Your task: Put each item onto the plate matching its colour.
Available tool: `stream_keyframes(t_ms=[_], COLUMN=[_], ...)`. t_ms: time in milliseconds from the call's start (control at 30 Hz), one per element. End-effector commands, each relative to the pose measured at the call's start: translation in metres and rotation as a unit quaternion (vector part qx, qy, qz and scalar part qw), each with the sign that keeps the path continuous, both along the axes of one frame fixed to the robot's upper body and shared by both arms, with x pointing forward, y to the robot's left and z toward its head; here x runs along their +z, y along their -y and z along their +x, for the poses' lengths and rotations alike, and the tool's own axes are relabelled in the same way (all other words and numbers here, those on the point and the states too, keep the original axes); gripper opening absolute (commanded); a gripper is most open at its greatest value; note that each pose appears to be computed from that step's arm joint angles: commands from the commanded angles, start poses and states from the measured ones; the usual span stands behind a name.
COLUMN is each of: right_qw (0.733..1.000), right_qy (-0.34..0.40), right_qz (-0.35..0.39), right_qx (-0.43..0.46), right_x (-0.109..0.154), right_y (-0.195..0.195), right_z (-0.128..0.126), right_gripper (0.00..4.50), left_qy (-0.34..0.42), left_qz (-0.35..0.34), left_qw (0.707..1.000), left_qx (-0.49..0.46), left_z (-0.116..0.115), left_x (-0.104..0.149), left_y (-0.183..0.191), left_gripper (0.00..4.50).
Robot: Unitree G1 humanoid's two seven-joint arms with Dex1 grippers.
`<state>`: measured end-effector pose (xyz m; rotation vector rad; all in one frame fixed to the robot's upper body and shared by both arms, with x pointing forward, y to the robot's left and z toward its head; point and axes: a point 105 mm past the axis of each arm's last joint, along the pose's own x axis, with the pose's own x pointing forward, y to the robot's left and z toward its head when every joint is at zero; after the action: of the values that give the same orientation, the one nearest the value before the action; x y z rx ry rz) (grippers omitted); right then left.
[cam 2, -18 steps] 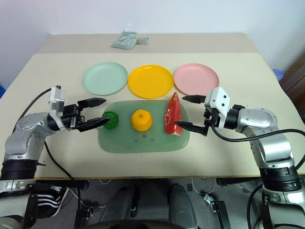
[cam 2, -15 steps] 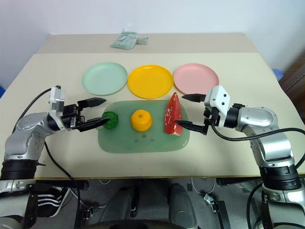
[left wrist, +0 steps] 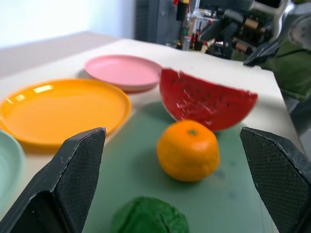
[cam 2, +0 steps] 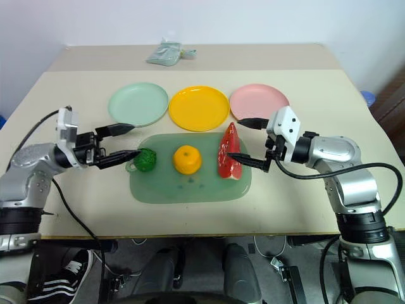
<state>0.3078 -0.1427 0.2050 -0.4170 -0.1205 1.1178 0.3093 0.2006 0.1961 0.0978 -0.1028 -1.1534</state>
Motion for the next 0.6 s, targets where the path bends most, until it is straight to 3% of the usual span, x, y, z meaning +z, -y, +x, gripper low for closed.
stream_keyframes(t_ms=[33,300,600], right_qw=[1.000,0.999,0.999], right_qy=[0.023,0.032,0.007], right_qz=[0.006,0.008,-0.015], right_qx=[0.015,0.019,0.045], right_x=[0.012,0.019,0.036], right_y=[-0.009,-0.016,-0.025], right_z=[-0.003,-0.007,-0.022], right_gripper=[4.45,4.45,4.45], left_qy=[0.018,0.017,-0.003], left_qz=[0.004,0.065,0.134], left_qw=[1.000,0.998,0.991], left_qx=[0.004,-0.006,-0.017], left_z=[-0.004,-0.002,0.009], left_x=[0.014,0.003,-0.036], left_y=[-0.010,-0.006,0.015], left_gripper=[4.50,4.50,4.50])
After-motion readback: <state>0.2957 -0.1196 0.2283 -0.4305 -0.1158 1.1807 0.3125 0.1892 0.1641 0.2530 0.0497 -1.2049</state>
